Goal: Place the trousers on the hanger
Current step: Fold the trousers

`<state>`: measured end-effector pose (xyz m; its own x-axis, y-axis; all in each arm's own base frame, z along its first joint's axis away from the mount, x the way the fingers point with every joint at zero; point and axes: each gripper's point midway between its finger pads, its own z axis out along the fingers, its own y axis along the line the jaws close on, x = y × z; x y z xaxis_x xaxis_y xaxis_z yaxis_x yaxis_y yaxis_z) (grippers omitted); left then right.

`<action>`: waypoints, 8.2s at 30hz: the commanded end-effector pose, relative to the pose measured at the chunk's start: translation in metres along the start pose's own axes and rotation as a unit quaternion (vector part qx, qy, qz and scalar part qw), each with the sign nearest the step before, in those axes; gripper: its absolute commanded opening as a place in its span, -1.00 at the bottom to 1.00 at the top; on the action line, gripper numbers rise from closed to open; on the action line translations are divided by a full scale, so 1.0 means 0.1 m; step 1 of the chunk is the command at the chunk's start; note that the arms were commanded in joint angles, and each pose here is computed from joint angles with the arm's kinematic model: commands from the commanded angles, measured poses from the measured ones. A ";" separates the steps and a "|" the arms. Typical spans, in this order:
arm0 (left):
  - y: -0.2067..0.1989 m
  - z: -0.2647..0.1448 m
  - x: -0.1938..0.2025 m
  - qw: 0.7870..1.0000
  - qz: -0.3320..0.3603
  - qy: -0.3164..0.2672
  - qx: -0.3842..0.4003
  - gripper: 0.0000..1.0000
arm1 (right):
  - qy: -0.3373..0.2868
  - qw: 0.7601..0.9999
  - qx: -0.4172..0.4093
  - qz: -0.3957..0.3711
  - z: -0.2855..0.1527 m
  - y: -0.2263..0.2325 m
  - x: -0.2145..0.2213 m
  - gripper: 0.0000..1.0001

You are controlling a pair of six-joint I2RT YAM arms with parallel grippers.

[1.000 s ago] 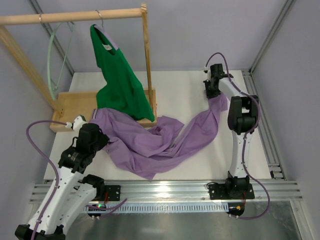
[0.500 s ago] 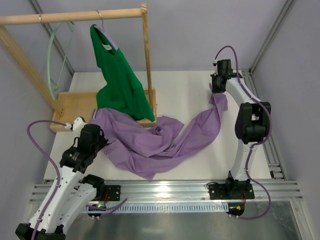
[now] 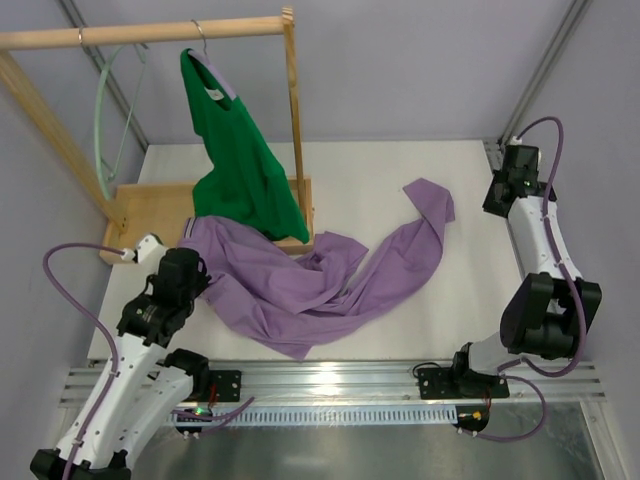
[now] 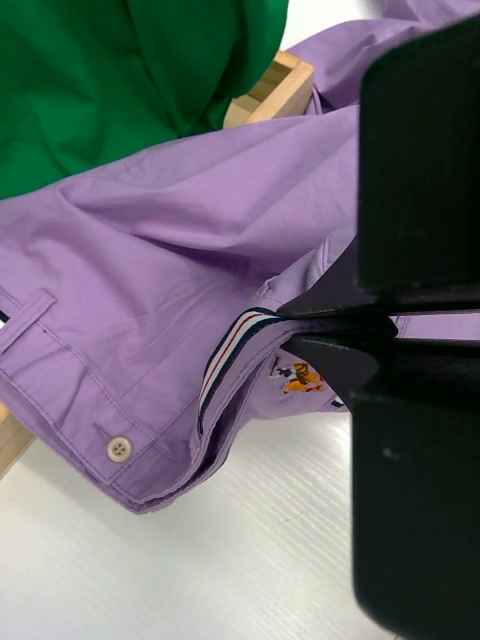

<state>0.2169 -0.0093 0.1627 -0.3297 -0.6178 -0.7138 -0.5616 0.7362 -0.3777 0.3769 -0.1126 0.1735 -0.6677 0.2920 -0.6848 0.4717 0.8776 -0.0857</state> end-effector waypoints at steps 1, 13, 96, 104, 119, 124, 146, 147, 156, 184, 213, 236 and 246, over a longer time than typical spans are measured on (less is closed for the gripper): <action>-0.02 -0.12 -0.24 0.998 -0.035 -0.042 0.008 -0.99 | 0.002 0.987 -0.160 -0.028 -0.15 0.59 0.15 -0.58; -0.02 -0.10 0.18 0.998 -0.033 0.028 0.054 -0.99 | -0.024 0.955 -0.155 -0.250 0.30 1.71 0.11 0.23; 0.58 -0.31 -0.71 0.976 -0.036 -0.170 -0.130 -0.99 | -0.077 0.957 0.104 0.261 -0.42 -1.13 0.60 -0.93; 0.70 -0.36 -0.81 0.966 -0.039 -0.202 -0.159 -0.99 | -0.099 0.942 -0.196 0.255 -0.63 -0.16 -0.14 -0.92; 0.91 -0.37 -0.75 0.955 -0.031 -0.202 -0.215 -0.99 | -0.024 0.933 0.138 0.332 -0.57 -1.38 1.02 -0.93; 0.89 -0.50 -0.90 0.953 -0.017 -0.211 -0.218 -0.05 | -0.005 0.922 0.168 0.348 -0.53 -1.47 1.19 -0.22; -0.13 0.03 -0.62 0.990 -0.057 -0.077 -0.102 0.77 | 0.082 0.899 -0.431 0.004 -0.89 1.82 1.11 0.33; -0.15 0.04 -0.61 0.990 -0.060 -0.074 -0.103 0.77 | 0.086 0.896 -0.436 -0.002 -0.83 1.90 1.18 0.33; -0.24 0.19 -0.50 0.989 -0.092 -0.036 -0.114 0.79 | 0.141 0.929 -0.341 0.034 -0.40 1.86 1.68 0.25; -0.22 1.04 -0.48 0.974 -0.132 0.020 -0.182 0.88 | 0.090 0.962 -0.069 0.249 -0.33 0.68 2.18 0.25; -0.26 1.22 -0.24 0.981 -0.114 0.081 -0.132 0.72 | 0.085 0.954 -0.173 0.229 0.64 1.09 0.29 -0.42; -0.37 1.09 -0.51 0.985 -0.111 0.052 -0.119 0.72 | 0.175 0.950 0.046 0.254 0.98 -0.03 1.37 -0.46; -0.38 1.16 -0.49 0.984 -0.118 0.057 -0.123 0.73 | 0.208 0.924 0.059 0.317 0.69 -0.42 1.80 -0.46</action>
<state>0.3299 0.0207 0.1325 -0.2816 -0.7979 -0.5330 -0.7980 0.5032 -0.3317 0.3125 -0.1322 0.0166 -0.3563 0.8671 -0.3482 0.8672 0.4456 0.2221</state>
